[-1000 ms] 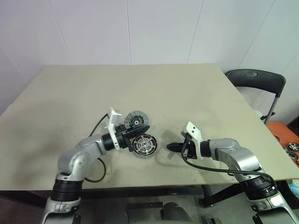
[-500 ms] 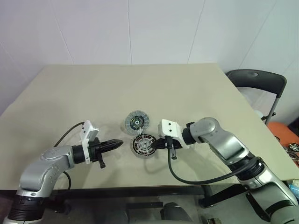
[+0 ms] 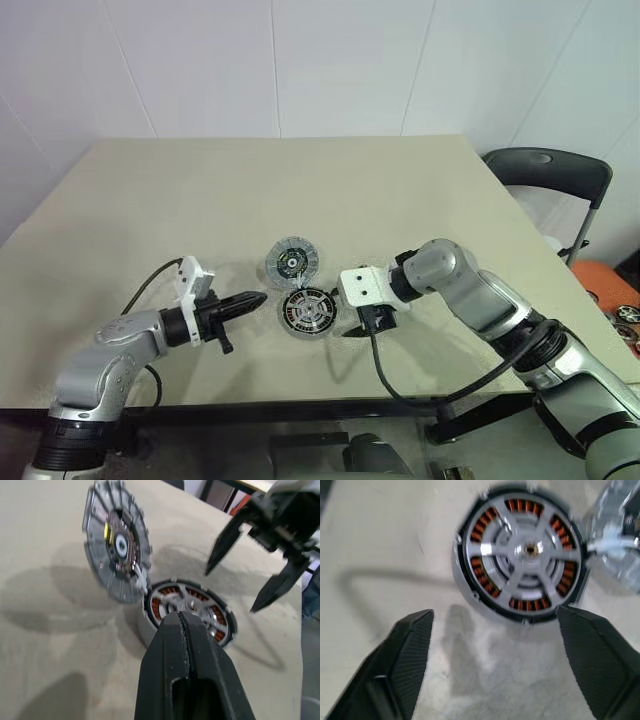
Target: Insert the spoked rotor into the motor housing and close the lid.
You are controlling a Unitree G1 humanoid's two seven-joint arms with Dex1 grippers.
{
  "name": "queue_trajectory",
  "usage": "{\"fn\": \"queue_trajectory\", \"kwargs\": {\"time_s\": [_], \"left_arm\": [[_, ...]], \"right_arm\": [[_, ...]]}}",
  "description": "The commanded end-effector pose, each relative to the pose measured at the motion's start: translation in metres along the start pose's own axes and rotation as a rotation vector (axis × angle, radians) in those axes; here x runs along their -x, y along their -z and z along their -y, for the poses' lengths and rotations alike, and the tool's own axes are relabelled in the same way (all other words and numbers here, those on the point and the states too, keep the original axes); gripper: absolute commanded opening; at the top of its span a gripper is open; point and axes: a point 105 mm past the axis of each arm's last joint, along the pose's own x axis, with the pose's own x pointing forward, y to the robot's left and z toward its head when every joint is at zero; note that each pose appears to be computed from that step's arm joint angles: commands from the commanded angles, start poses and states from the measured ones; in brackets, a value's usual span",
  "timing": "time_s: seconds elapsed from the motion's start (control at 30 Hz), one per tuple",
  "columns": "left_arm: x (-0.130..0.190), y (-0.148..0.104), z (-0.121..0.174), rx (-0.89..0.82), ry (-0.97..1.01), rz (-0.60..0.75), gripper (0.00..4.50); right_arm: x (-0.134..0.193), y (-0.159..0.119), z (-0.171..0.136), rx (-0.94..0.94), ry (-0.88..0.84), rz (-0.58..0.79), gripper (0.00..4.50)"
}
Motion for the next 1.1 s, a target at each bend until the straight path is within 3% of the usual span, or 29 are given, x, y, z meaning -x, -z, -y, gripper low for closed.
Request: {"fn": "queue_trajectory", "kwargs": {"time_s": [0.03, 0.43, 0.63, 0.77, 1.07, 1.1], "left_arm": [[0.003, -0.011, -0.004, 0.005, -0.014, 0.055, 0.0], [0.002, -0.002, -0.007, 0.02, -0.023, 0.029, 0.0], [-0.001, -0.004, -0.006, 0.015, -0.023, 0.02, 0.0], [-0.002, -0.006, -0.005, 0.012, -0.022, 0.02, 0.0], [-0.004, -0.007, -0.005, 0.009, -0.025, 0.015, 0.0], [-0.004, -0.007, -0.005, 0.009, -0.025, 0.014, 0.0]], "right_arm": [[0.005, -0.005, 0.009, 0.035, 0.038, 0.001, 3.93], [-0.008, -0.009, 0.009, 0.064, 0.065, -0.012, 3.93], [-0.016, 0.006, 0.001, 0.064, 0.034, -0.076, 3.93], [-0.021, 0.017, -0.004, 0.061, 0.025, -0.105, 3.05], [-0.02, 0.016, 0.003, 0.072, 0.067, -0.112, 0.14], [-0.02, 0.015, 0.004, 0.072, 0.071, -0.109, 0.14]]}}
